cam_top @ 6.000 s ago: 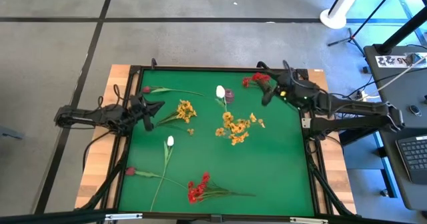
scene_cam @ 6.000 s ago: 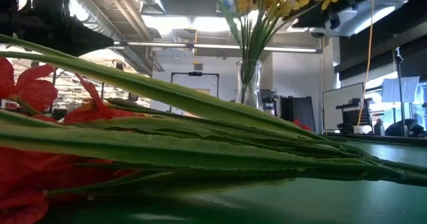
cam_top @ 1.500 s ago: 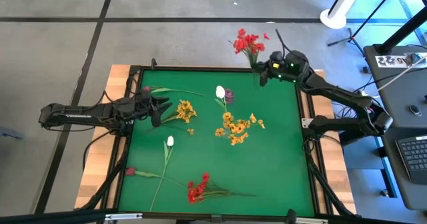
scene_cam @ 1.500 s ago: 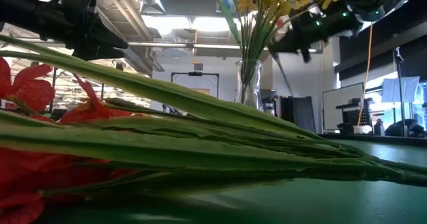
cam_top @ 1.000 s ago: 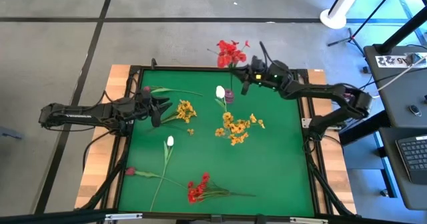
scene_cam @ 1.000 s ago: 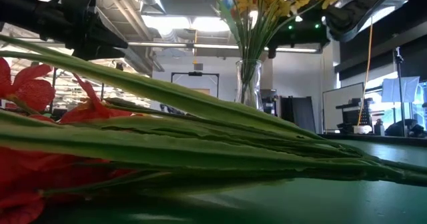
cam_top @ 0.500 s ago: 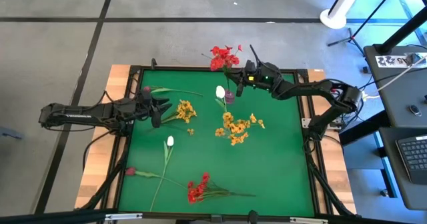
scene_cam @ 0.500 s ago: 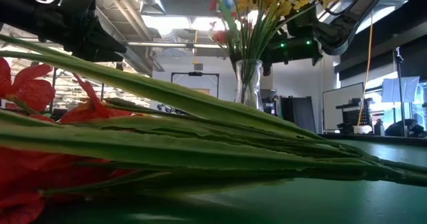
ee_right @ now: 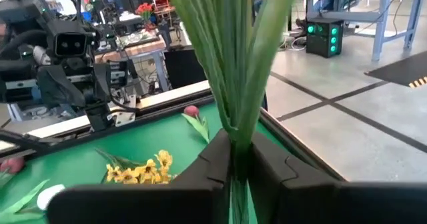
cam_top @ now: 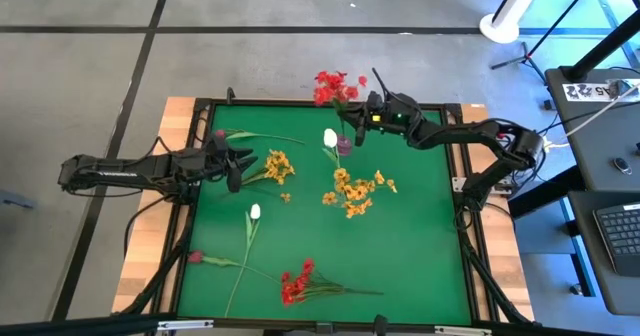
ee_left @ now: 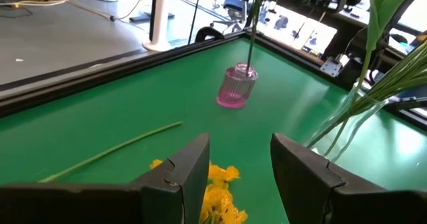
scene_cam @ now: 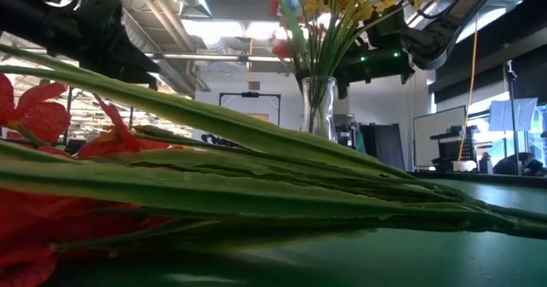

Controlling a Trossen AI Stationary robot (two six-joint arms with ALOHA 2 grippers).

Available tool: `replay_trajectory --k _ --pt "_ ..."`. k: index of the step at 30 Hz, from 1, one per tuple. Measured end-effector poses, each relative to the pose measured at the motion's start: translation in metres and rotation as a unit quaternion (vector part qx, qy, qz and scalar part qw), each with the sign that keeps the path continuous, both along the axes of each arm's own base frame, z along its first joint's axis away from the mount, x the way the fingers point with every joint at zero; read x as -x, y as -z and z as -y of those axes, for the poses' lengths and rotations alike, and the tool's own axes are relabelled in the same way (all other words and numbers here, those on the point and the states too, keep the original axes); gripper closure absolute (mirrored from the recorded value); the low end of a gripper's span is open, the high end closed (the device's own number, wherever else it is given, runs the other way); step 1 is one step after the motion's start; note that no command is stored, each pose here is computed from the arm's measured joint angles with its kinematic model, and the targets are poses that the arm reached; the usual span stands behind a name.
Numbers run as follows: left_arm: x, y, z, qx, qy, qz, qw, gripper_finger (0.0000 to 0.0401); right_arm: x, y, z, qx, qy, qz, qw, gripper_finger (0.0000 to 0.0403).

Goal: Sort flowers into vase by color
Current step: Put the top red flowers into the violet vase, then put the yellow flowers into the transparent vase

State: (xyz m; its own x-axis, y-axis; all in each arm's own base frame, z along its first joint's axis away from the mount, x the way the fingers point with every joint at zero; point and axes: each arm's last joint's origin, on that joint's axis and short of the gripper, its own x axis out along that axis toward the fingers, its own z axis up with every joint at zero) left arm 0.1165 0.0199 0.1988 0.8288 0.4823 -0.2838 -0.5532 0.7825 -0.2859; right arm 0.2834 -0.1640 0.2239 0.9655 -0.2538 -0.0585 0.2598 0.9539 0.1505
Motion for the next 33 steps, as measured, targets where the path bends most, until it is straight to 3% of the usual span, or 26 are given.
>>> replay_trajectory --k 9,18,21,28,33 --pt "0.0 0.001 0.0 0.008 -0.003 -0.002 1.0 0.0247 0.006 -0.002 -0.004 -0.012 -0.014 -0.039 0.999 0.0281" --pt "0.001 0.002 0.0 0.009 -0.003 -0.009 1.0 0.0247 0.03 -0.017 -0.019 -0.038 -0.013 -0.117 0.992 0.0208" --pt "0.001 0.002 0.0 -0.011 0.004 -0.027 1.0 0.0247 0.042 -0.025 -0.026 -0.052 -0.014 -0.139 0.989 0.0195" --pt "-0.001 -0.004 -0.004 -0.005 -0.01 -0.071 0.997 0.0247 0.068 -0.045 -0.041 -0.055 0.006 -0.154 0.987 0.019" --pt "-0.01 -0.001 -0.008 0.032 0.003 -0.13 0.991 0.0247 0.082 -0.063 -0.049 -0.038 0.018 -0.129 0.991 0.019"
